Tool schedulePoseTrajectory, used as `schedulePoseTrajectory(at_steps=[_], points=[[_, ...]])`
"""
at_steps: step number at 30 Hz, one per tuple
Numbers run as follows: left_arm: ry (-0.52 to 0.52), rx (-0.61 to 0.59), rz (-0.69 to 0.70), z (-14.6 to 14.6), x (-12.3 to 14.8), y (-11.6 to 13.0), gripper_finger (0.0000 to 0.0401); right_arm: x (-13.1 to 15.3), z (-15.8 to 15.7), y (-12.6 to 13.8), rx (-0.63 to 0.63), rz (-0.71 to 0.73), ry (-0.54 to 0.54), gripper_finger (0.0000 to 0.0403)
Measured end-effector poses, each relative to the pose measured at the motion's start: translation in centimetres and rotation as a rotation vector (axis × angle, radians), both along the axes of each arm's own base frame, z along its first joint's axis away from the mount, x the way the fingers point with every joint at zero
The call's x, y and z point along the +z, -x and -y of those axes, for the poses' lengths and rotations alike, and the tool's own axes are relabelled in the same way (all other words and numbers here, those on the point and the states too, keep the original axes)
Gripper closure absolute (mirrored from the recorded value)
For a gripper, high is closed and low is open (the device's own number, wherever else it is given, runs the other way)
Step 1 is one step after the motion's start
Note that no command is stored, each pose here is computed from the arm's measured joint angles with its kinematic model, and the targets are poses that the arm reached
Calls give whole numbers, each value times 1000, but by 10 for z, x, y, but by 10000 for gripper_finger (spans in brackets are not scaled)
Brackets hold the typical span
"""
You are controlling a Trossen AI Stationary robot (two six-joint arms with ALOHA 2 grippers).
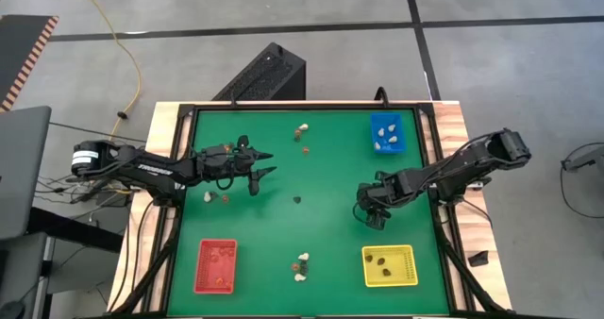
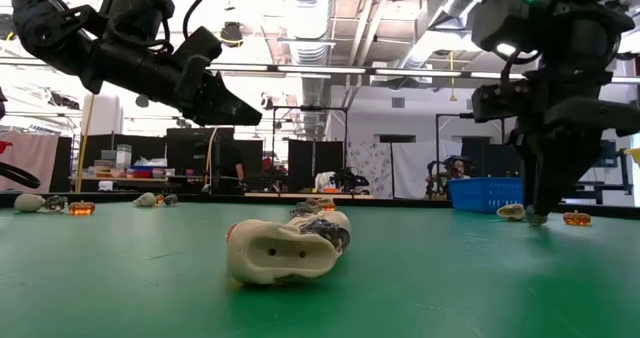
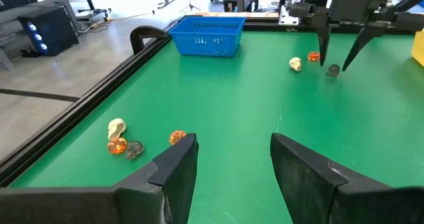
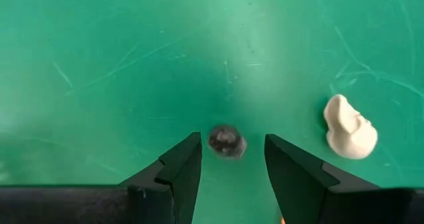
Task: Sort Halloween decoration
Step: Put the black skull toy into the yellow bin
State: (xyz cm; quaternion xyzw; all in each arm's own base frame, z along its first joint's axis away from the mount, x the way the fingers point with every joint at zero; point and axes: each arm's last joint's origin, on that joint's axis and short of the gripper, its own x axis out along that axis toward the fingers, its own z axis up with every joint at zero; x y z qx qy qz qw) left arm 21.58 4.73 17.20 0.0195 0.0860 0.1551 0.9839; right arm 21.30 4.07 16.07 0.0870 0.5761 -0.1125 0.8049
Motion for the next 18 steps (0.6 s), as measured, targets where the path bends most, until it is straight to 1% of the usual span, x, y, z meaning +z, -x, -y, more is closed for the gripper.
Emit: schedulePoseTrajectory(at_steps=[4, 12, 18], points=[[1, 0, 0, 0, 0, 0, 221, -1, 1, 1, -10, 3, 18, 207], [2, 0, 1, 0, 0, 0, 221, -16, 2, 7, -23, 28, 8, 207], [2, 0, 1, 0, 0, 0, 221, -17, 2, 7, -25, 42, 15, 207]])
